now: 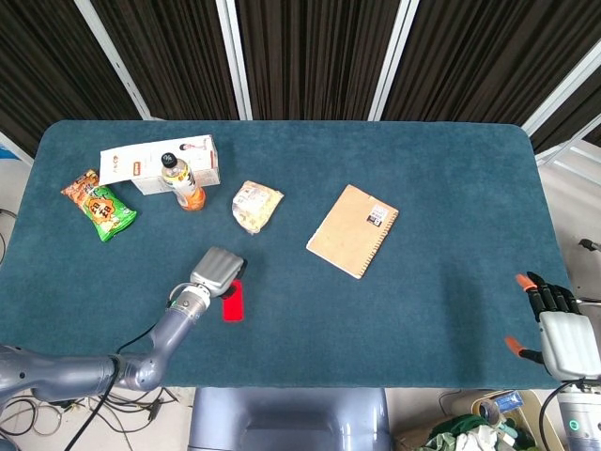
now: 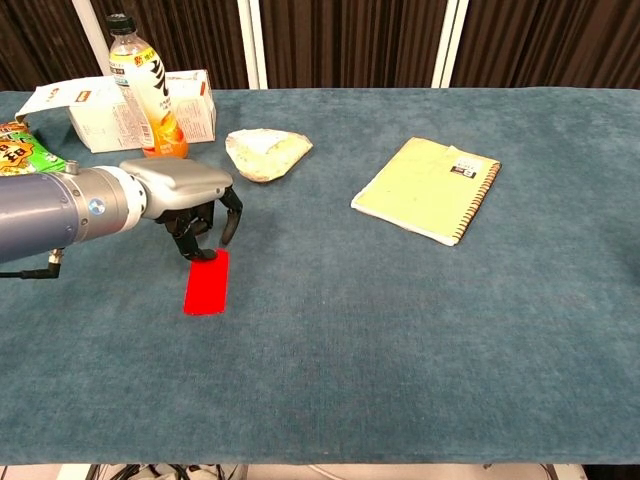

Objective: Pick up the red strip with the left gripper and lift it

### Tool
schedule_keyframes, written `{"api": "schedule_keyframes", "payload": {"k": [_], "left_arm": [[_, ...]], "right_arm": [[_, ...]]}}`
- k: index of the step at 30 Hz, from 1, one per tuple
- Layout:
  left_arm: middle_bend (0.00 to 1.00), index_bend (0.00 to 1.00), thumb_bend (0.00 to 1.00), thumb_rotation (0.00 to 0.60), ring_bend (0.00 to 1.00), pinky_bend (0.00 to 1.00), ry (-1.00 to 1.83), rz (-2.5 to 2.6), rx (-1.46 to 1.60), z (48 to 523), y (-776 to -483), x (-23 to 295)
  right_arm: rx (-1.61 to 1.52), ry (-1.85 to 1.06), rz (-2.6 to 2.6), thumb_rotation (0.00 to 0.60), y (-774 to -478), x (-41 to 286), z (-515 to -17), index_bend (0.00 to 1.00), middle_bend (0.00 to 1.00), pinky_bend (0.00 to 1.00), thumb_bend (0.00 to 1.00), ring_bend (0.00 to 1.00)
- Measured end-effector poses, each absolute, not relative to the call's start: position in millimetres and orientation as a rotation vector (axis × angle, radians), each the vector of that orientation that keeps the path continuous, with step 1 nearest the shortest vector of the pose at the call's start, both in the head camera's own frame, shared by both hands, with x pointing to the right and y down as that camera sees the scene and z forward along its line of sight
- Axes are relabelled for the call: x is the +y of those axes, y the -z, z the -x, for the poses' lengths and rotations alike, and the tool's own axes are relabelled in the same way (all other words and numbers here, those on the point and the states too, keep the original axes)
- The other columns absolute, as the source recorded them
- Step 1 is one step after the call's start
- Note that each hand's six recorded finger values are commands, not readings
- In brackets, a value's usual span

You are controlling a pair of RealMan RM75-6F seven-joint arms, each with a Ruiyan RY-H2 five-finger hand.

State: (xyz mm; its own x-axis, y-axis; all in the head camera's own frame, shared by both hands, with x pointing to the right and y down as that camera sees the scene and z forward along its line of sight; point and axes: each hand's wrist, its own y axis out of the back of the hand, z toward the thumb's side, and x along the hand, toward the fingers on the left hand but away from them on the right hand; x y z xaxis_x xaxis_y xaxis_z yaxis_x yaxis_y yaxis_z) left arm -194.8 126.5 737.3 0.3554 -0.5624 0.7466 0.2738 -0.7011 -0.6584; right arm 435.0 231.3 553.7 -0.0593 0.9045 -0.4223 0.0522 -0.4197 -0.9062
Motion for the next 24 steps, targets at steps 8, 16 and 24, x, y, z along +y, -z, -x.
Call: {"api": "schedule_keyframes", "payload": {"k": [8,16,24], "left_arm": [[0.92,0.51,0.34,0.600,0.81,0.76,1.430,1.866,0.247,192.3,-741.3,126.5],[0.92,0.51,0.34,0.600,0.81,0.76,1.441,1.845,0.235,191.5,-747.1,127.7],[0.92,0.54,0.35,0.600,0.82,0.76,1.441,1.842,0.217,189.0,-750.6,130.3]], "right_arm": [[-1.059,-1.562,1.521,0.600,-553.4,230.5,-436.0,0.15,0.09,0.12,0.03,0.15],[-1.062,-1.563,1.524,0.600,-553.6,230.9,-435.8,0.15,0.09,0.12,0.03,0.15],[-1.072,-1.565,1.525,0.600,-553.3,230.6,-436.5,0.15,0.09,0.12,0.03,0.15]]}}
